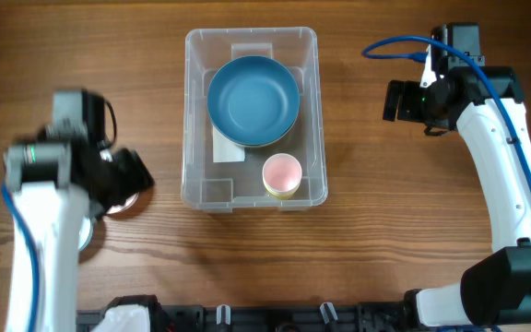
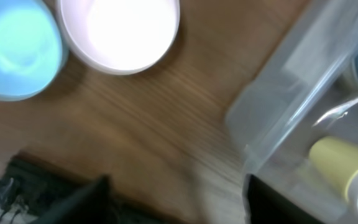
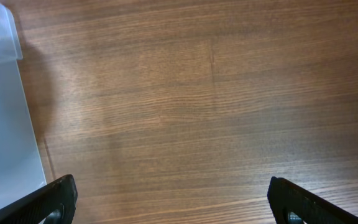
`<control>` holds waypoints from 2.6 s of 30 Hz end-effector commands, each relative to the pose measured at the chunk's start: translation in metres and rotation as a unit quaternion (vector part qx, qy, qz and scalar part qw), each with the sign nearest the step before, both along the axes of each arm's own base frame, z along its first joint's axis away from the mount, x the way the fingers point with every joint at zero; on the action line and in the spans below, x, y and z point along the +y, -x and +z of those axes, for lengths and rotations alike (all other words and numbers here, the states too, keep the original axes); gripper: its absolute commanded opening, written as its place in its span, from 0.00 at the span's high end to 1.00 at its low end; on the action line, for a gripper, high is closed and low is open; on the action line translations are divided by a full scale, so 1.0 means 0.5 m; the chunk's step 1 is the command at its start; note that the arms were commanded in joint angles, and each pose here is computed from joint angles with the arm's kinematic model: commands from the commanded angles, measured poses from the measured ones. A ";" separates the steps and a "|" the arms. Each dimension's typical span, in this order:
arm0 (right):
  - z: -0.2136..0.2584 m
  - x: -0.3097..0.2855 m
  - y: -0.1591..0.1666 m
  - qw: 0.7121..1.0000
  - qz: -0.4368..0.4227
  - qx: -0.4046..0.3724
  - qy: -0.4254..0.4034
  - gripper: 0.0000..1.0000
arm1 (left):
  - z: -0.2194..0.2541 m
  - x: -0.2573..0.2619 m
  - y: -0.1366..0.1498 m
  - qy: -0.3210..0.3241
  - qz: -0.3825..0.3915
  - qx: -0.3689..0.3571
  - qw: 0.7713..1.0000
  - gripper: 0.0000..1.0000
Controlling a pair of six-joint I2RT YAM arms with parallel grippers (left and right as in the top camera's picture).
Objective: Pack container
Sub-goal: 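Grasp the pink bowl rim with the left gripper, then carry the pink bowl into the bin's front left and release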
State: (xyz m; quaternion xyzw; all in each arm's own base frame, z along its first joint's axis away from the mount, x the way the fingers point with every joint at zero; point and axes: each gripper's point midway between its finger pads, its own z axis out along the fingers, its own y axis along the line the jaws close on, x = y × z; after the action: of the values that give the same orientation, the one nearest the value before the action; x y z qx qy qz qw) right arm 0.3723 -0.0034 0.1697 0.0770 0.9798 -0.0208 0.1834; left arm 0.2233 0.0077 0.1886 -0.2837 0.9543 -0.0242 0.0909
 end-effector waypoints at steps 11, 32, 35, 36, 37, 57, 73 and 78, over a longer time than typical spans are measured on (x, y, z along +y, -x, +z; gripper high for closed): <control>-0.004 0.002 0.009 1.000 0.007 0.016 -0.003 0.01 | -0.261 0.065 -0.096 0.009 0.068 0.047 0.997 0.15; -0.007 0.002 0.015 1.000 0.007 0.023 -0.003 0.01 | -0.255 0.092 -0.206 -0.010 0.047 0.029 0.998 0.96; -0.006 0.002 0.015 1.000 0.007 0.022 -0.003 0.00 | -0.167 0.094 -0.245 -0.016 0.029 0.002 0.999 0.96; -0.007 0.002 0.015 1.000 0.007 0.023 -0.003 0.00 | -0.121 0.090 -0.257 -0.018 0.020 -0.013 1.000 0.96; -0.007 0.002 0.015 1.000 0.007 0.023 -0.003 0.00 | -0.078 0.080 -0.264 -0.020 0.010 -0.026 0.999 0.96; -0.008 0.002 0.019 1.000 0.006 0.026 -0.003 0.00 | -0.074 -0.414 -0.126 -0.021 -0.301 0.043 0.953 0.96; -0.008 0.002 0.020 1.000 0.007 0.028 -0.003 0.01 | -0.117 -0.386 -0.142 -0.028 -0.280 0.071 0.957 0.71; -0.008 0.002 0.020 1.000 0.007 0.028 -0.003 0.00 | 0.042 -0.264 -0.194 -0.052 -0.206 -0.020 0.977 0.62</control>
State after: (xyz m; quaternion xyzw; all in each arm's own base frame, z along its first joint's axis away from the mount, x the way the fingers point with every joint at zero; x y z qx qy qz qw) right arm 0.3593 -0.0037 0.1651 0.0747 0.9847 -0.0238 0.1559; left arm 0.2965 -0.1658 0.1408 -0.0259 0.9995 0.0110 0.0133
